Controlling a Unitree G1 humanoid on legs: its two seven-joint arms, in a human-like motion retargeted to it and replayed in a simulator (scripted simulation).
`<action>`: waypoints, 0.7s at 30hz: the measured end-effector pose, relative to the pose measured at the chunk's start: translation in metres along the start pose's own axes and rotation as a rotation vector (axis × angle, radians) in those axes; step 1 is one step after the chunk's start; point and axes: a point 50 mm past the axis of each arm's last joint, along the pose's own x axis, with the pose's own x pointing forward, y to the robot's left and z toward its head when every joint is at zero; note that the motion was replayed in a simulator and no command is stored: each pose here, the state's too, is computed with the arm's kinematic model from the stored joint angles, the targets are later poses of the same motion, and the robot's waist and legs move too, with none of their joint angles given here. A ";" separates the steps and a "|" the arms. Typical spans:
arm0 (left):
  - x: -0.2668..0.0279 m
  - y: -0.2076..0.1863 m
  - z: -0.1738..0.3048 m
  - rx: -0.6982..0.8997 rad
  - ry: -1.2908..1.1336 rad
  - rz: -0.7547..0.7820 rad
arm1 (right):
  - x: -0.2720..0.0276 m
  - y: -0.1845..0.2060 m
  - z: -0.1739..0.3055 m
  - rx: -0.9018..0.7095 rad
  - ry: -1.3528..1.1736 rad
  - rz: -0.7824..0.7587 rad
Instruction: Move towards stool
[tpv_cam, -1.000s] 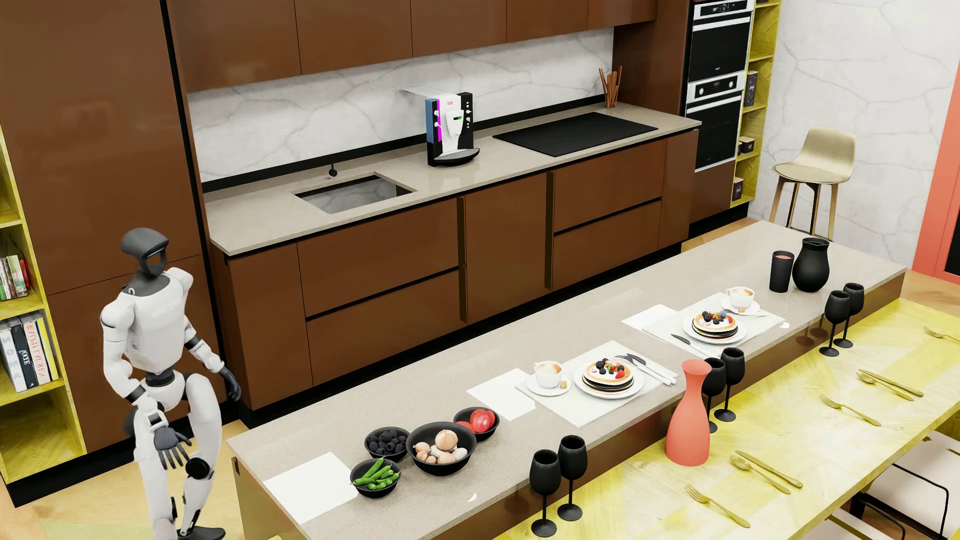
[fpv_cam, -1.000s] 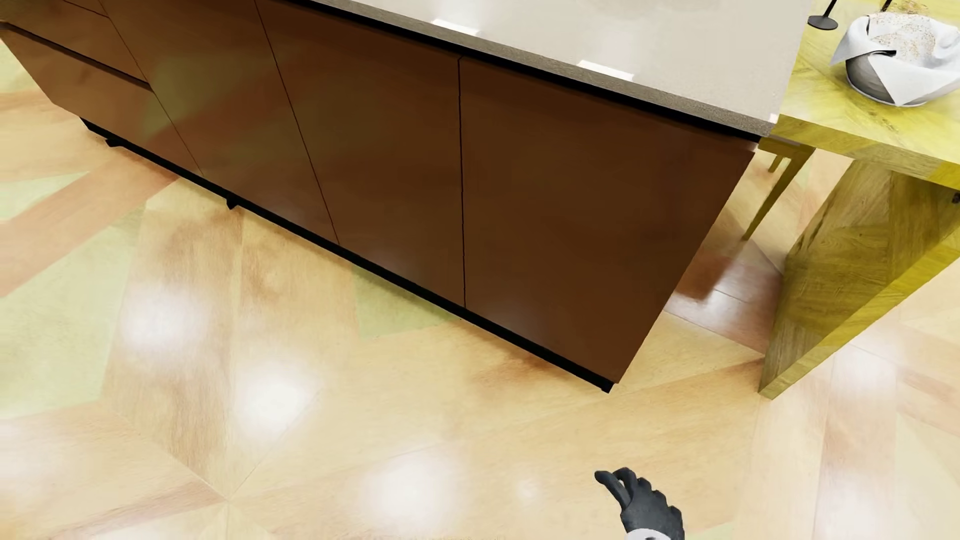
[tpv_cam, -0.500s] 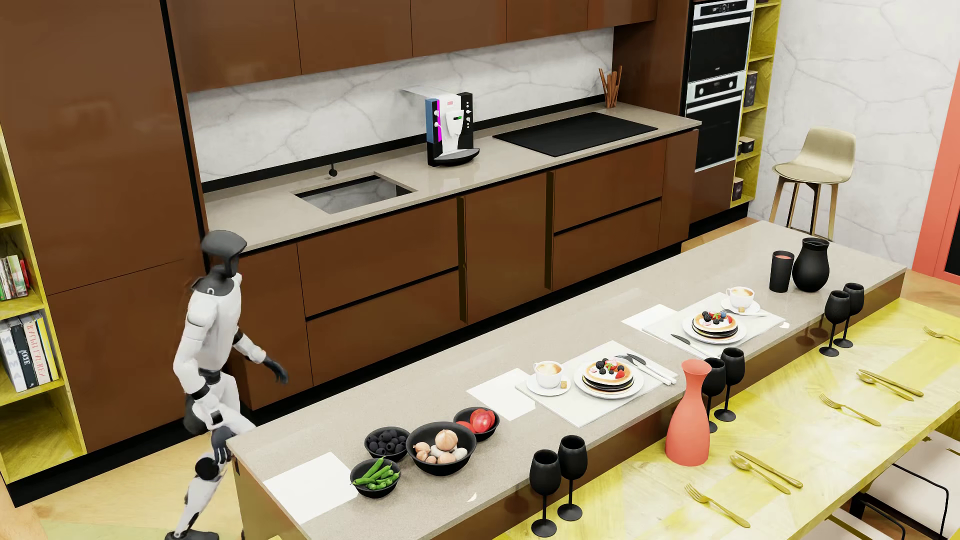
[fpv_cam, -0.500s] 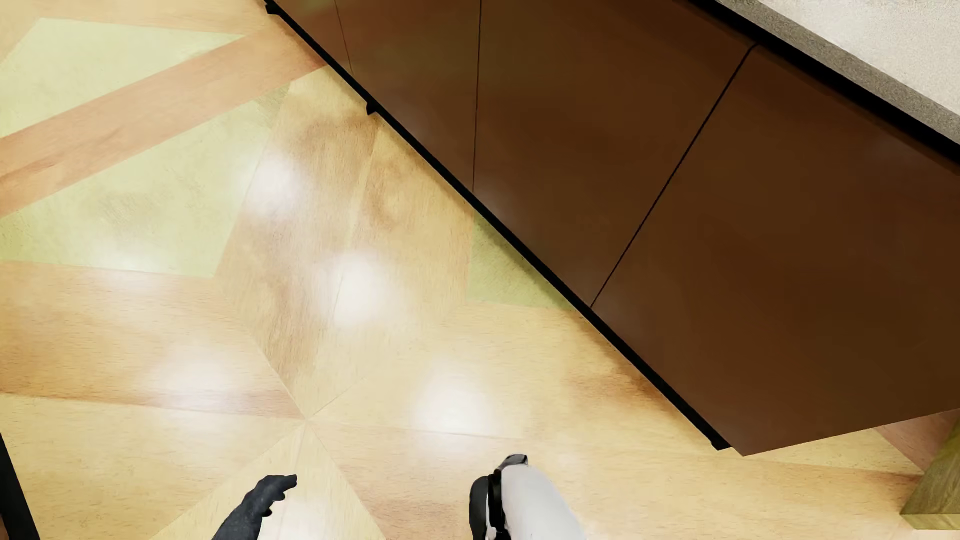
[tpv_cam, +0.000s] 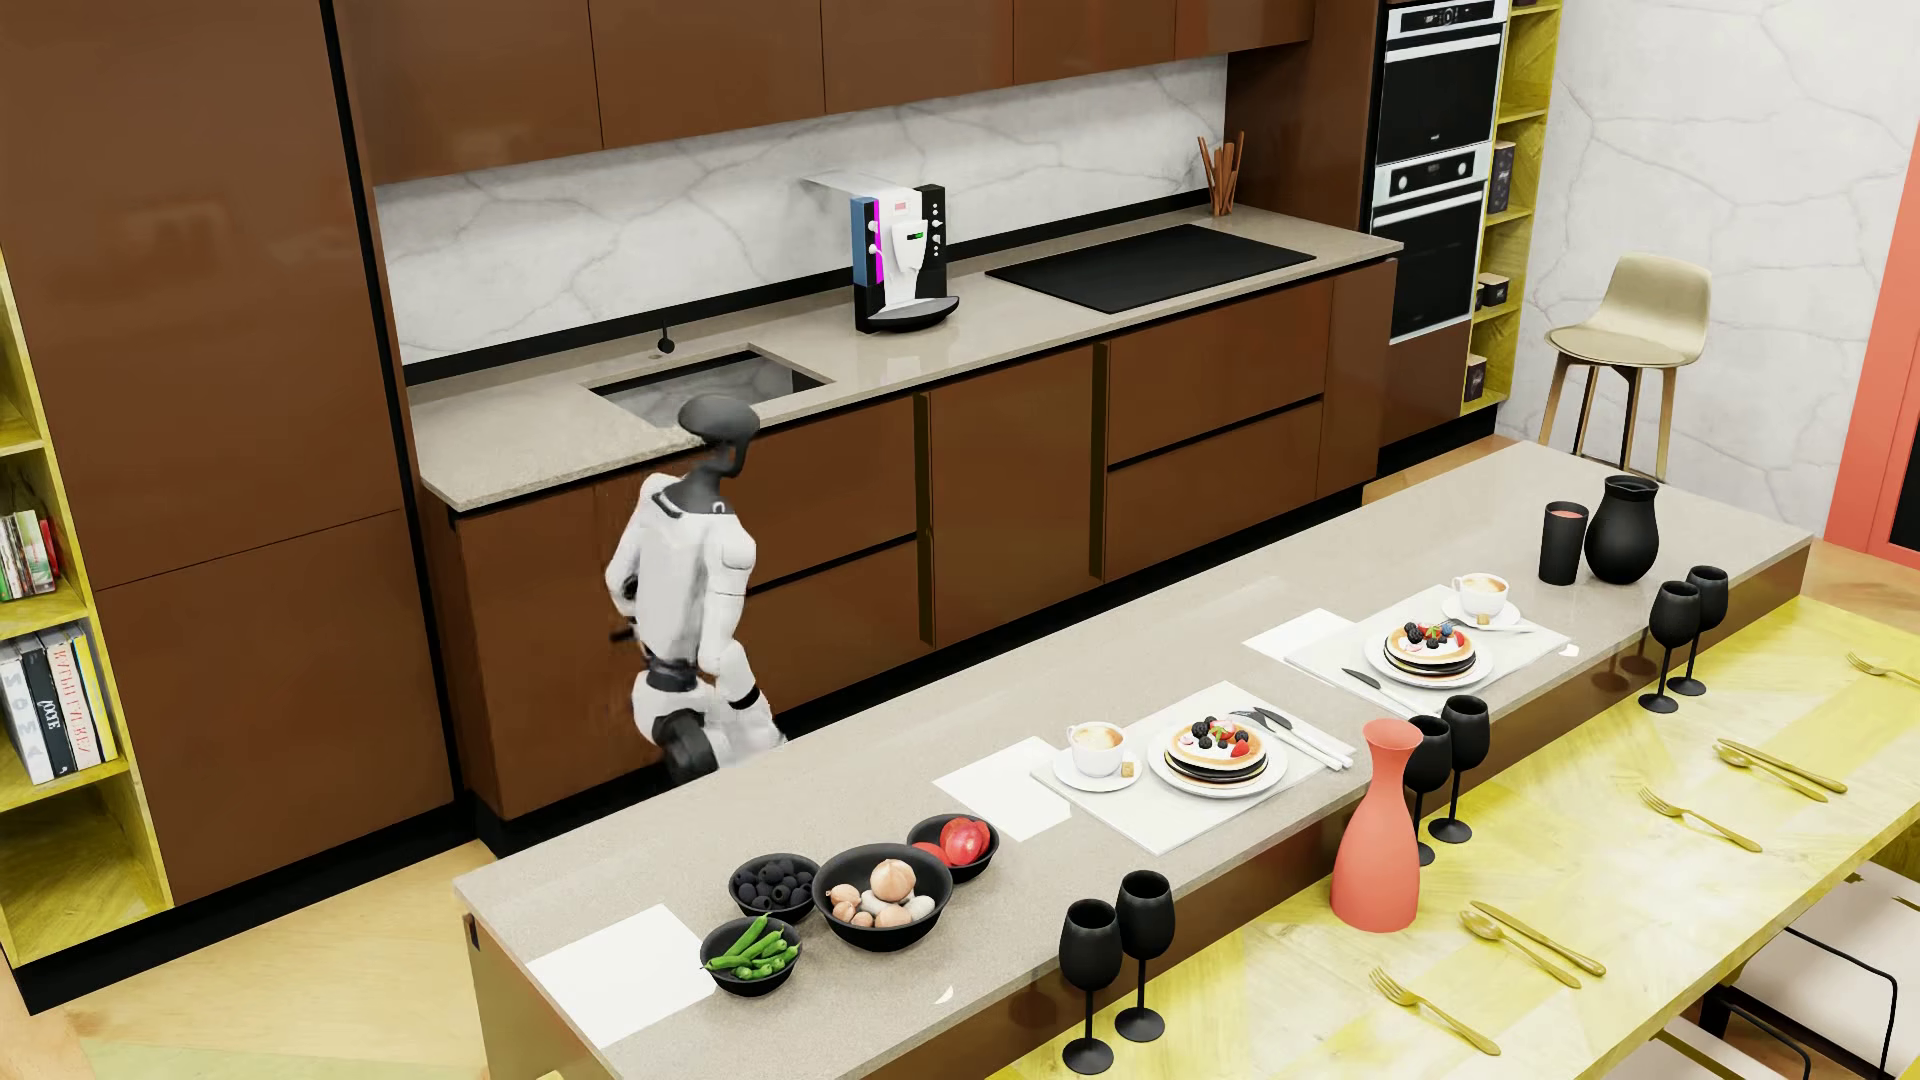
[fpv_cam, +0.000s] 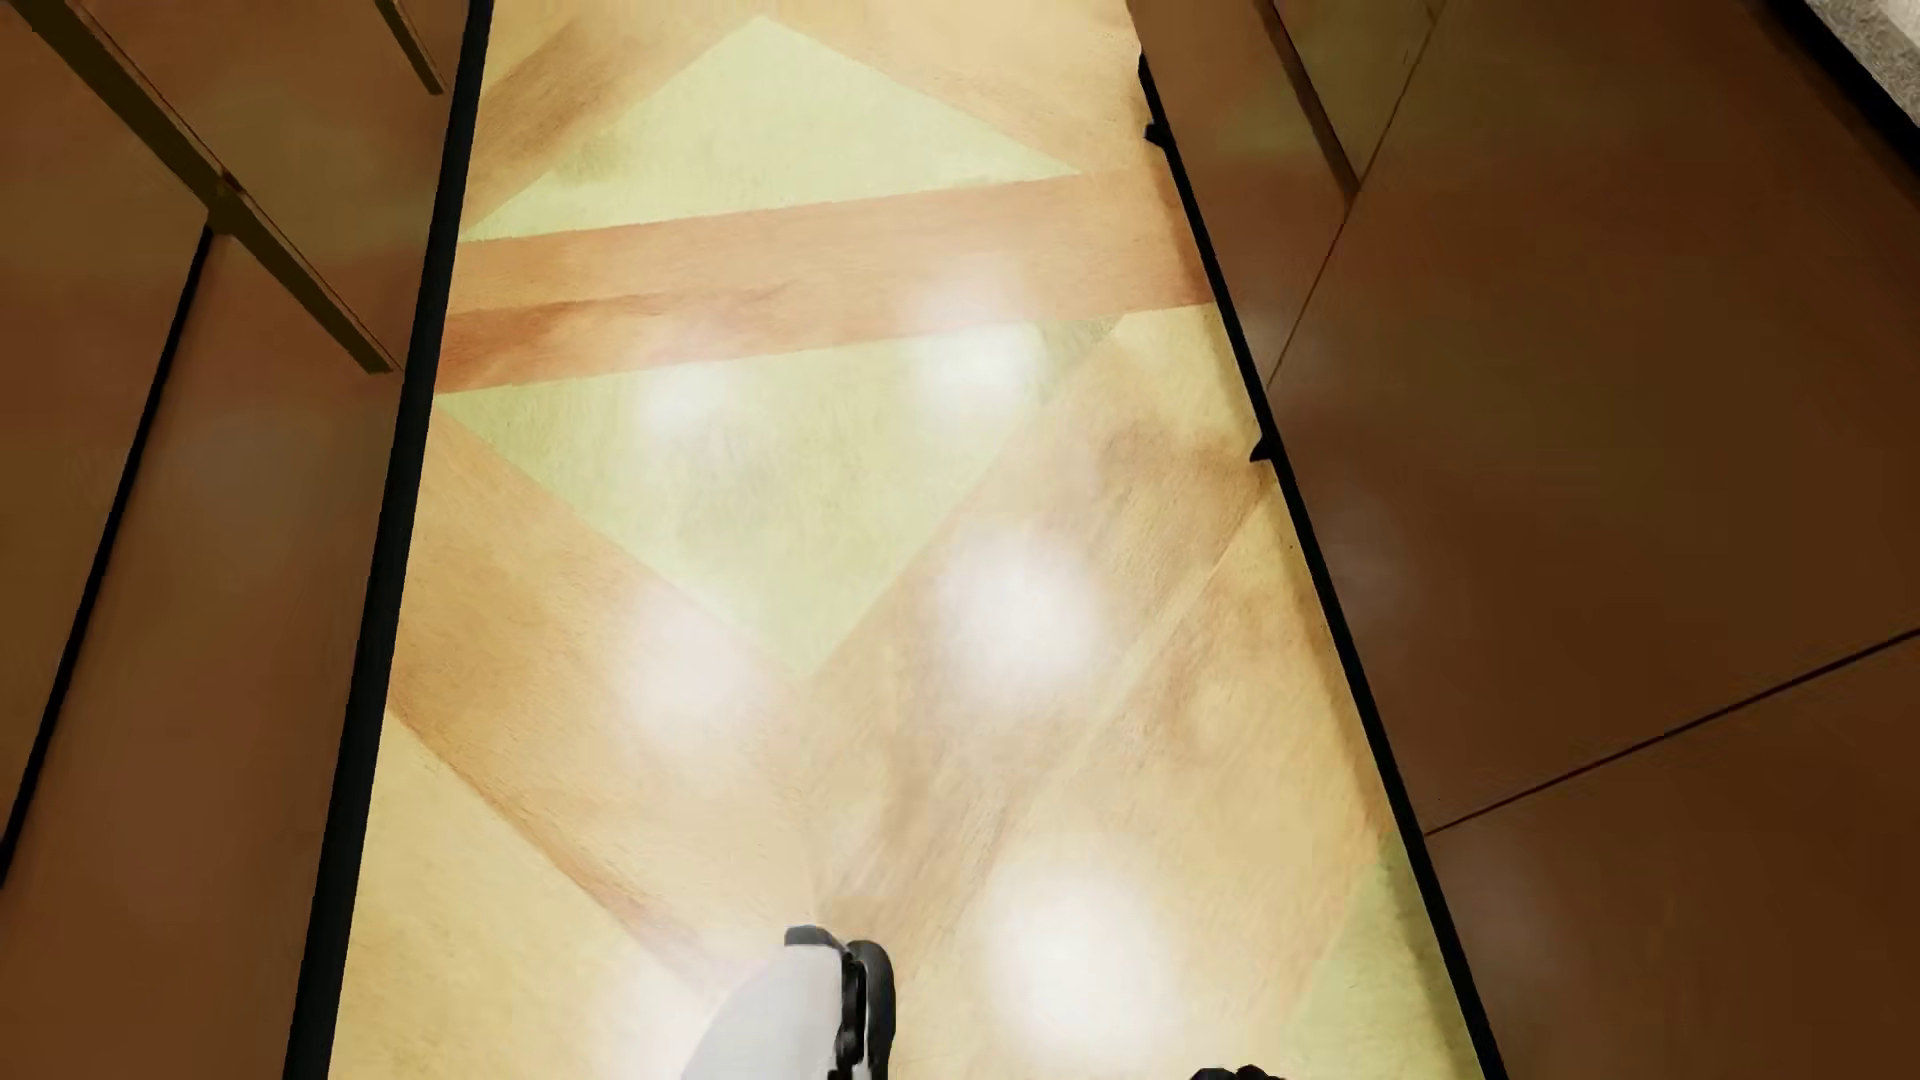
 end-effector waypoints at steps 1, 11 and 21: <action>-0.001 0.009 -0.013 -0.027 0.031 0.019 | 0.003 -0.036 0.011 0.014 -0.049 -0.116; 0.002 -0.024 0.028 0.034 -0.103 -0.100 | -0.018 -0.071 0.020 0.276 -0.137 -0.355; -0.031 -0.013 0.174 0.174 -0.843 -0.212 | -0.050 0.127 -0.055 0.152 0.335 0.411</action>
